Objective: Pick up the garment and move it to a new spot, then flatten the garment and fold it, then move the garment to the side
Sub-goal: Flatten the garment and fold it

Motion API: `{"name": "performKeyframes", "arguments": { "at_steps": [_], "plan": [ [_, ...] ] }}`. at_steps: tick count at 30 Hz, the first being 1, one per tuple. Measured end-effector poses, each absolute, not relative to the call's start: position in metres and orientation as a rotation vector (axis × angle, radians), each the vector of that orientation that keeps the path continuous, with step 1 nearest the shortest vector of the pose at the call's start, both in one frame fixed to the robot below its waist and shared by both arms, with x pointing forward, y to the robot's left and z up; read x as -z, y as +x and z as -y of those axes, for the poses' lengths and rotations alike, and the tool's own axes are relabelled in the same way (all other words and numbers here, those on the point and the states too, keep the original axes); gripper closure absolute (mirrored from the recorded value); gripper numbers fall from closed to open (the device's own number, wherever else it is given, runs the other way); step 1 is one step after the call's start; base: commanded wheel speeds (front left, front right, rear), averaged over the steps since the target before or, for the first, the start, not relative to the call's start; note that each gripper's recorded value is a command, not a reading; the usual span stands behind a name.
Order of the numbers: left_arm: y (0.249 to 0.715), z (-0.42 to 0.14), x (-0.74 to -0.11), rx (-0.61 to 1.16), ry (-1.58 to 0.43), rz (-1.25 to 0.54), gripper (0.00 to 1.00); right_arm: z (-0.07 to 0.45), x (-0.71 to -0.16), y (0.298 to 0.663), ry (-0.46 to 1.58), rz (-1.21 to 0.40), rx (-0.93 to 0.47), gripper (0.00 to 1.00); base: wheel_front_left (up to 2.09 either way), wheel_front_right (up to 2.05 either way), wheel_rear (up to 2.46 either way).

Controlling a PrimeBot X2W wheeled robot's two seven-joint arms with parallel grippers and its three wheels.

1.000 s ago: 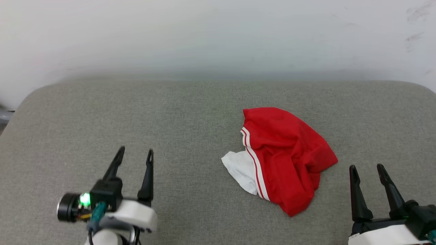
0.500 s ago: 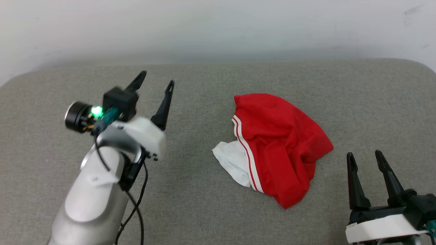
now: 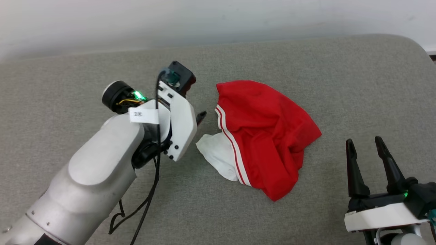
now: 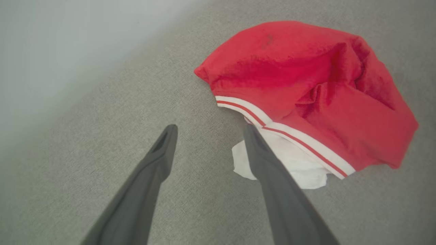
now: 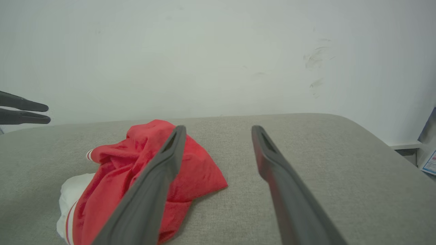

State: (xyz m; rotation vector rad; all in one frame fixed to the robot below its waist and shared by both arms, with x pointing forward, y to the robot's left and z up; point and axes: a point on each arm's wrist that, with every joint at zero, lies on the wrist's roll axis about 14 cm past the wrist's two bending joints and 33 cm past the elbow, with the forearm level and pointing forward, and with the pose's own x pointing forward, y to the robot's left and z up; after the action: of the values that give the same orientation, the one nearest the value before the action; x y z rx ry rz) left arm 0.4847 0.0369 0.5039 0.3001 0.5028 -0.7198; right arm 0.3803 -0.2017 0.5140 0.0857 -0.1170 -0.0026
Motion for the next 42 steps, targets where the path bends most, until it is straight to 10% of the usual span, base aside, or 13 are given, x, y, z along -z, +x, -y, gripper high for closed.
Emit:
{"name": "performKeyframes", "arguments": {
  "at_steps": [20, 21, 22, 23, 42],
  "plan": [
    [0.454, -0.024, -0.369, 0.945, 0.607, -0.996, 0.0, 0.233, -0.492, 0.397, 0.078, 0.06, 0.097, 0.0, 0.0, 0.0, 0.0],
    [0.454, -0.024, -0.367, 0.949, 0.603, -1.0, 0.19, 0.234, -0.491, 0.397, 0.078, 0.057, 0.1, 0.0, 0.0, 0.0, 0.0],
    [0.454, -0.023, -0.367, 0.952, 0.599, -0.999, 0.93, 0.235, -0.49, 0.397, 0.077, 0.055, 0.102, 0.0, 0.0, 0.0, 0.0],
    [0.454, -0.022, -0.367, 0.956, 0.592, -0.993, 1.0, 0.235, -0.49, 0.397, 0.077, 0.054, 0.102, 0.0, 0.0, 0.0, 0.0],
    [0.48, -0.068, -0.473, 0.727, 0.264, -0.534, 1.0, 0.202, -0.508, 0.399, 0.099, 0.107, 0.001, 0.0, 0.0, 0.0, 0.0]
  ]
}}
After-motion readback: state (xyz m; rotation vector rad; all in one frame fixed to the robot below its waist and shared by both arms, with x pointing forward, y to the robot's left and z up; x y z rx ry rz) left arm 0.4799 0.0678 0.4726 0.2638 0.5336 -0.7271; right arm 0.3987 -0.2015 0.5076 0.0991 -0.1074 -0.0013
